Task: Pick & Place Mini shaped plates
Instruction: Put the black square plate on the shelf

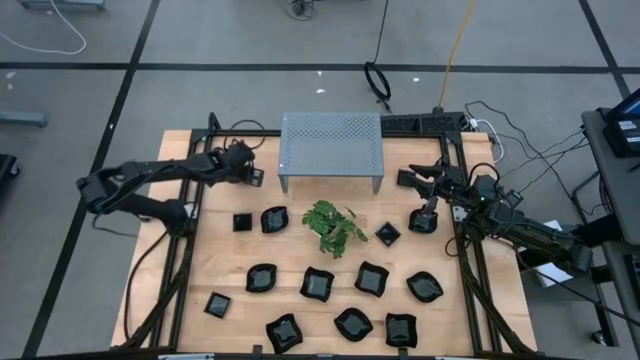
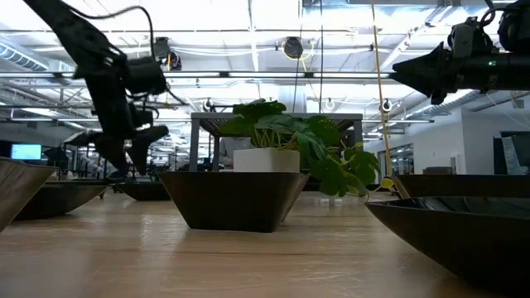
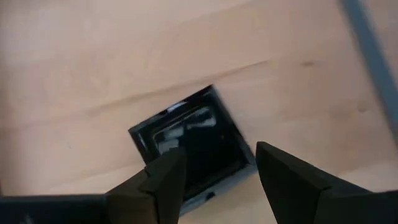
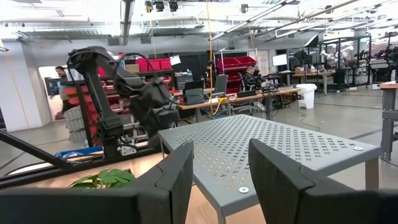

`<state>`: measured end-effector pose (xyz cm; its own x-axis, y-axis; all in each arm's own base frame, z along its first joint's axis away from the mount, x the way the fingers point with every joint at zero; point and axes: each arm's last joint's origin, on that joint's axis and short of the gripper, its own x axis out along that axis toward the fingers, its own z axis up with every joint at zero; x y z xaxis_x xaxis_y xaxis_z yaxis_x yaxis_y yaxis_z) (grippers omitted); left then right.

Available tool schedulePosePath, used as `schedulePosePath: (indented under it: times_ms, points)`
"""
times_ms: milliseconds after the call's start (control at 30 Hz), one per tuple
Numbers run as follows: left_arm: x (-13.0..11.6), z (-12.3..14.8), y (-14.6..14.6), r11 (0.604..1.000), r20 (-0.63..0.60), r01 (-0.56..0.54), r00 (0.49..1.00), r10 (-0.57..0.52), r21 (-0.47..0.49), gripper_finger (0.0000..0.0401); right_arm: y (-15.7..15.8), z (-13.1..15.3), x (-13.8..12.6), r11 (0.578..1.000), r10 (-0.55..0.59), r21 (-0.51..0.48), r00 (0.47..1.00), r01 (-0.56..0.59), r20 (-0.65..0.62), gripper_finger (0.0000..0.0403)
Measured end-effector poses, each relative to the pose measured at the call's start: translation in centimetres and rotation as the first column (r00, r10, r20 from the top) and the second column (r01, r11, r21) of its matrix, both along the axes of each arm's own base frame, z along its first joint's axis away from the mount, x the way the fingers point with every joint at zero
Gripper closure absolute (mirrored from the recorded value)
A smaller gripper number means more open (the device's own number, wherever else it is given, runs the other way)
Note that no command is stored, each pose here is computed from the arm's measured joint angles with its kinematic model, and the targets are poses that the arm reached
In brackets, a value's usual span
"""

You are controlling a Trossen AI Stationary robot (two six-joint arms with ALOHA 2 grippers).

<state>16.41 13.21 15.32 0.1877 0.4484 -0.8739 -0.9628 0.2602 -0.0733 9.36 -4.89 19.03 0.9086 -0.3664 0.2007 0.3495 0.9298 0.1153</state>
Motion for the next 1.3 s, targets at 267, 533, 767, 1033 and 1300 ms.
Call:
schedulePosePath:
  times_ms: [267,533,767,1033,1300]
  points:
    - [0.1,-1.8,1.1,0.993,-0.009,-0.1,0.995,0.099,-0.064,0.0201,0.0,0.0,0.0,1.0,0.0,0.0,1.0,0.0,0.0,0.0261]
    - [0.8,-1.5,0.8,0.998,-0.028,0.061,0.998,-0.062,-0.01,0.0201,0.0,-0.1,0.0,1.0,-0.002,-0.003,1.0,0.002,-0.008,0.0261]
    - [1.4,-0.6,0.1,0.947,-0.059,0.32,0.947,-0.317,0.041,0.0201,0.0,-0.1,0.0,1.0,-0.002,-0.003,1.0,0.002,-0.009,0.0261]
    - [1.5,-0.9,-2.0,0.779,-0.217,0.625,0.755,-0.619,-0.05,0.0201,0.0,-0.2,0.0,1.0,-0.002,0.001,1.0,0.002,-0.017,0.0261]
    - [1.6,-1.1,-2.9,0.711,-0.418,0.701,0.629,-0.656,-0.061,0.0201,0.0,-0.1,0.0,1.0,-0.002,0.001,1.0,0.002,-0.016,0.0261]
